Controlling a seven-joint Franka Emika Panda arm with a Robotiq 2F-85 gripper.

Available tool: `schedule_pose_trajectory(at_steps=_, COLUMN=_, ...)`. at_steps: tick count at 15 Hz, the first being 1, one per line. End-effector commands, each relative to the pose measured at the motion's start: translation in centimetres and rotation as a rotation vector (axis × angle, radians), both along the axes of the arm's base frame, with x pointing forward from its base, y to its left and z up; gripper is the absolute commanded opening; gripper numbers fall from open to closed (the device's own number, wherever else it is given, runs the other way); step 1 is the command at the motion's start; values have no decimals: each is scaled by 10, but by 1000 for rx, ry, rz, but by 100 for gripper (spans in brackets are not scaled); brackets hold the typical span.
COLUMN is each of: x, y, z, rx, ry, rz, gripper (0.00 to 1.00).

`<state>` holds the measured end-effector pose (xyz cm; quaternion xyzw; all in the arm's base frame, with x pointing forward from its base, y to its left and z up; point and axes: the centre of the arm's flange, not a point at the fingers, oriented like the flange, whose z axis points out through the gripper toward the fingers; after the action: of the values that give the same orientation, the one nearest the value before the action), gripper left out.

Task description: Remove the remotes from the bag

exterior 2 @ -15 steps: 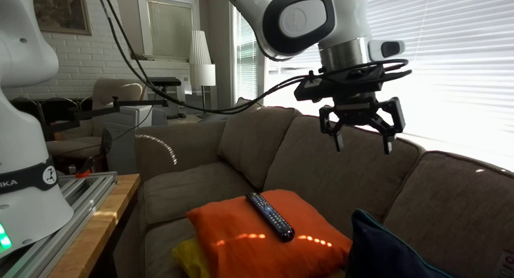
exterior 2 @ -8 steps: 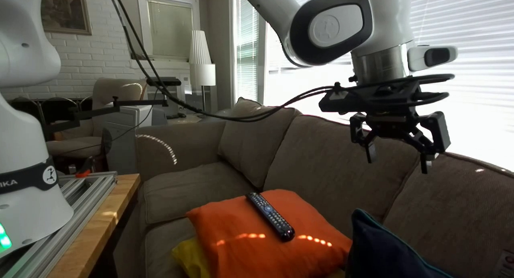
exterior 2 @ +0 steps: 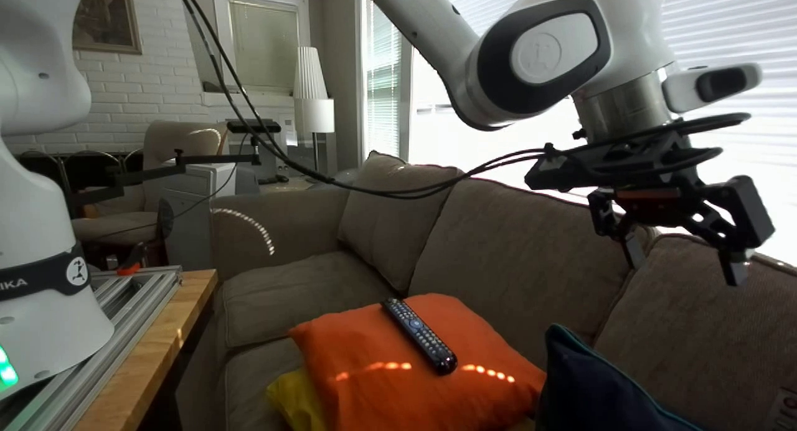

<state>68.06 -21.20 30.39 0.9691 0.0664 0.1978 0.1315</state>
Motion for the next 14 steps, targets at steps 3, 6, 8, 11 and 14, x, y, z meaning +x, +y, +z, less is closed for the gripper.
schedule_pose_trajectory(at_steps=3, x=49, y=-49, z=-25, rx=-88, ry=-32, rz=-284, gripper=100)
schedule_pose_trajectory(at_steps=6, x=62, y=-69, z=-46, rx=-77, ry=-8, rz=-344, gripper=100)
schedule_pose_trajectory(at_steps=8, x=72, y=-80, z=-69, rx=-74, ry=11, rz=-342, gripper=100)
schedule_pose_trajectory(at_steps=11, x=80, y=-91, z=-88, rx=-64, ry=15, rz=-325, gripper=100)
schedule_pose_trajectory(at_steps=14, x=86, y=-98, z=-101, rx=-52, ry=8, rz=-310, gripper=100)
